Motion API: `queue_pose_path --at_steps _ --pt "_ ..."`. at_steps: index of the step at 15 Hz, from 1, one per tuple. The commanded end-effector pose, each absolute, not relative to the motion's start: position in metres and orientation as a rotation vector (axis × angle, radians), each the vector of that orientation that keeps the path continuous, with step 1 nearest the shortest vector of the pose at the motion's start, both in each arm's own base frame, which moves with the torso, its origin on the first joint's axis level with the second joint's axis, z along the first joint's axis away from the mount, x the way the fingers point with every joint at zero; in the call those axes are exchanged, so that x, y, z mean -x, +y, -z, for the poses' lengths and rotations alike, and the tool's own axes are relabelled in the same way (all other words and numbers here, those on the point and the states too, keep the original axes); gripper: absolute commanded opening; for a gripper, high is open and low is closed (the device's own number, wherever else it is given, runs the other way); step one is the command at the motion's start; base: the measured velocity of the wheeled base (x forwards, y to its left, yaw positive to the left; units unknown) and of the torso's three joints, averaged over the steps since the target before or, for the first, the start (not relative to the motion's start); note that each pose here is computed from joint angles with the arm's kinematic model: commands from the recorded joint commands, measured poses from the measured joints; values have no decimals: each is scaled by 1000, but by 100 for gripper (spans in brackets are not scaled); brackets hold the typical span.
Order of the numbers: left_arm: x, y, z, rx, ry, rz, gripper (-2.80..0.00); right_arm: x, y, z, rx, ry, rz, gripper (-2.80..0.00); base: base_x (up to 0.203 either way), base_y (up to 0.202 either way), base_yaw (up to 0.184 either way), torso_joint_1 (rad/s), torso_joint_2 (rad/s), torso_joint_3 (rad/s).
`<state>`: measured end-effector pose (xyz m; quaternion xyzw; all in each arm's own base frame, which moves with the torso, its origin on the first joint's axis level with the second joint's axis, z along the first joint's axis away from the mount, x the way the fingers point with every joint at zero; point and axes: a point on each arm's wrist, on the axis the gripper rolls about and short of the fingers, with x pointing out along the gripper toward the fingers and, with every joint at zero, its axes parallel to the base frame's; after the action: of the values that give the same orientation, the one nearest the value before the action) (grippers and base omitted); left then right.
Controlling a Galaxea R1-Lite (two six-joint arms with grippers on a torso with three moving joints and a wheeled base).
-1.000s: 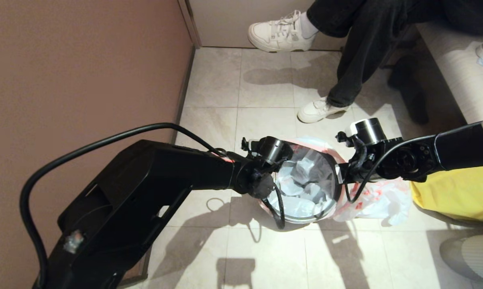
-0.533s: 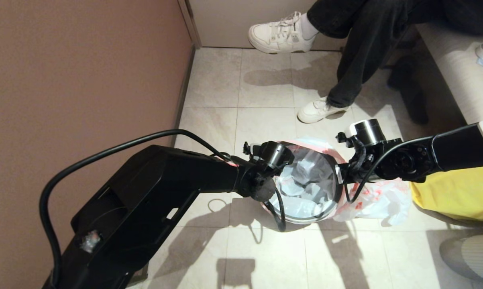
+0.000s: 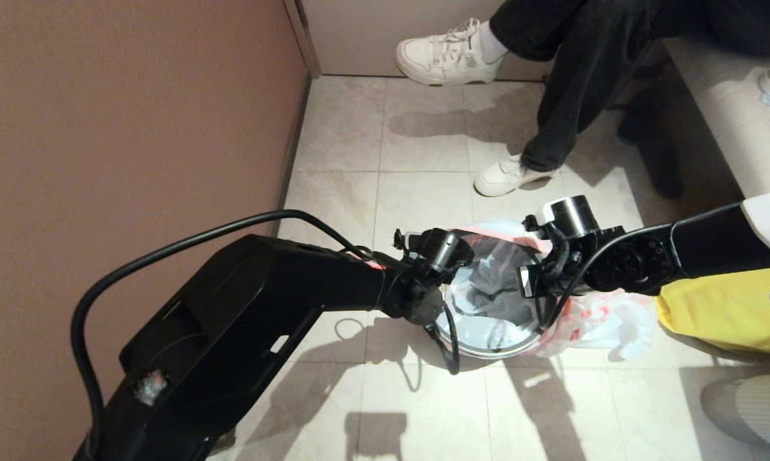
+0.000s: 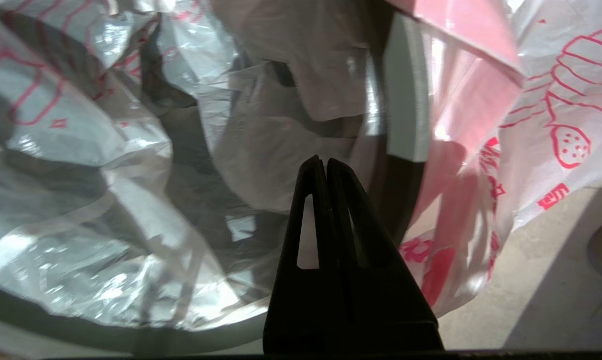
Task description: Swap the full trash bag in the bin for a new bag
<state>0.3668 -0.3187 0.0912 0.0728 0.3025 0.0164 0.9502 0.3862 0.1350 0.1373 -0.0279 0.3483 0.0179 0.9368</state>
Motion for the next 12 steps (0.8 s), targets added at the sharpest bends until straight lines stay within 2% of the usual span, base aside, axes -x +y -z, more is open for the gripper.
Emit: queue_pose_path --at_steps 1,8,12 --pt "-366 -319 -92 -148 614 -39 -280 -386 135 -141 52 697 -36 -280 0 0 0 0 0 0" --pt "-365 -312 -117 -109 568 -58 -280 -366 129 -177 31 655 -40 -280 0 0 0 0 0 0" --pt "-352 -282 -161 -65 537 -61 -280 -335 118 -214 -6 635 -22 -280 0 0 0 0 0 0"
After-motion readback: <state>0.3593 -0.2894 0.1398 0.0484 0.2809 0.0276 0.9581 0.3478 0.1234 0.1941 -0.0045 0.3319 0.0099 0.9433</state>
